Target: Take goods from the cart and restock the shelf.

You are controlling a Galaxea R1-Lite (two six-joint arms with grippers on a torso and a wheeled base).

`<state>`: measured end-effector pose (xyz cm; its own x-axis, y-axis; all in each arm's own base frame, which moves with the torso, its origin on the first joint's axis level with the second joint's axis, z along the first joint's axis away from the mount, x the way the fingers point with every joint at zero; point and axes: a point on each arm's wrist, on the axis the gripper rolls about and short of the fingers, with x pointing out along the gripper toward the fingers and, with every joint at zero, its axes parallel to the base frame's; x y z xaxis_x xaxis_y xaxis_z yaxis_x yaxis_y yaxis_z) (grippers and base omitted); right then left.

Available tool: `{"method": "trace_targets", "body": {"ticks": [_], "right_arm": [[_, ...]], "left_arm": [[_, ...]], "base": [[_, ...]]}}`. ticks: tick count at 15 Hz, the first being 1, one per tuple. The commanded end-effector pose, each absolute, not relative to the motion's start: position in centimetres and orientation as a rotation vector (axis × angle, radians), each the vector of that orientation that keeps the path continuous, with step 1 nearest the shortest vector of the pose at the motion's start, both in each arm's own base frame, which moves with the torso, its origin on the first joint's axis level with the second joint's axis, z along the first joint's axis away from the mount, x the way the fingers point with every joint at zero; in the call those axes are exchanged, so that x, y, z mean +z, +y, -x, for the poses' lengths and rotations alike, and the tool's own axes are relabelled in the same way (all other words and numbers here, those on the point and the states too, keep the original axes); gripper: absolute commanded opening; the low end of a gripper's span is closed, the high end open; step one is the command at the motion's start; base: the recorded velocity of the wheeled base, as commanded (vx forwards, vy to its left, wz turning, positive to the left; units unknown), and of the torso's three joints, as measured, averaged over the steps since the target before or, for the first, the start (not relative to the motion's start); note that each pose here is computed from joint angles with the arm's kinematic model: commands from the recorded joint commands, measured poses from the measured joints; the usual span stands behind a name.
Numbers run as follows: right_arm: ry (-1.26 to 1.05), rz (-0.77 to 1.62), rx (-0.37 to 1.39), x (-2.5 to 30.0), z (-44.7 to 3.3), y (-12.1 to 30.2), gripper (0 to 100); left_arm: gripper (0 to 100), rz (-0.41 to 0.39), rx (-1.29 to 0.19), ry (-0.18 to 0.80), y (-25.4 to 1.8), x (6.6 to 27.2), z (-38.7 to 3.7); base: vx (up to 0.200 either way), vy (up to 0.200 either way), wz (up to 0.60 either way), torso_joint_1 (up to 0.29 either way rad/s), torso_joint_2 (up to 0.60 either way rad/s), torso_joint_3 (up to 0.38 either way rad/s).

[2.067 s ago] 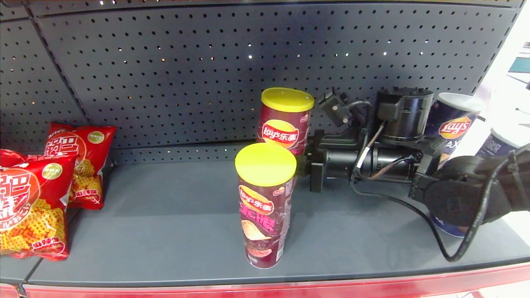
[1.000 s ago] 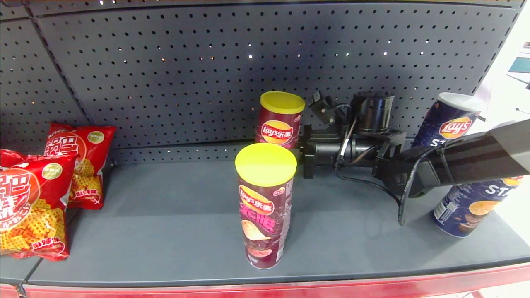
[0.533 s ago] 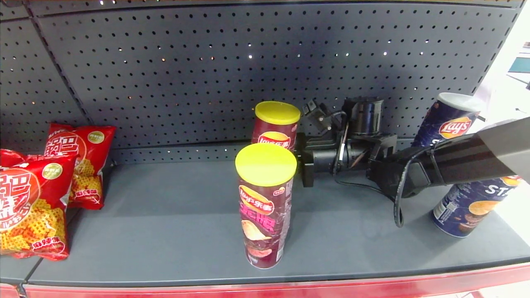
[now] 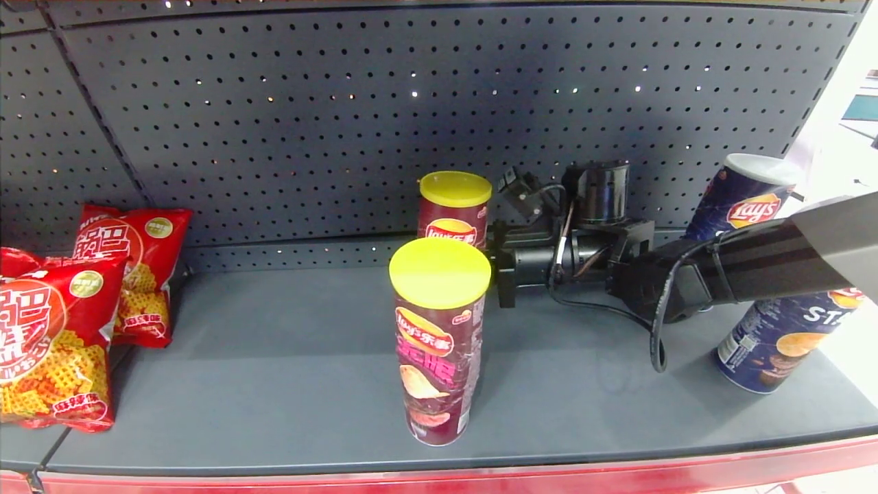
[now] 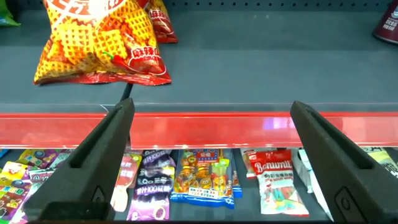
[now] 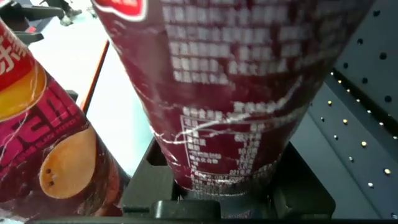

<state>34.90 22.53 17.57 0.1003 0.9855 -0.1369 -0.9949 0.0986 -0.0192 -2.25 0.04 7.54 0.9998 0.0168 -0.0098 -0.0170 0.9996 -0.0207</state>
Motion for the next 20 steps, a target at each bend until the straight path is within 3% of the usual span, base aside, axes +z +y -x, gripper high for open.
{"method": "trace_targets", "body": {"ticks": [1,20], "right_arm": [[0.113,0.107,1.473,17.2,-35.0,22.8,0],[0.075,0.119,1.464,17.9,-35.4,23.5,0]], "left_arm": [[100,0.021,0.017,0.012,0.0,7.5,2.2],[100,0.021,0.017,0.012,0.0,7.5,2.2]], "base": [[0.000,0.000,0.00,0.000,0.00,0.000],[0.000,0.000,0.00,0.000,0.00,0.000]]}}
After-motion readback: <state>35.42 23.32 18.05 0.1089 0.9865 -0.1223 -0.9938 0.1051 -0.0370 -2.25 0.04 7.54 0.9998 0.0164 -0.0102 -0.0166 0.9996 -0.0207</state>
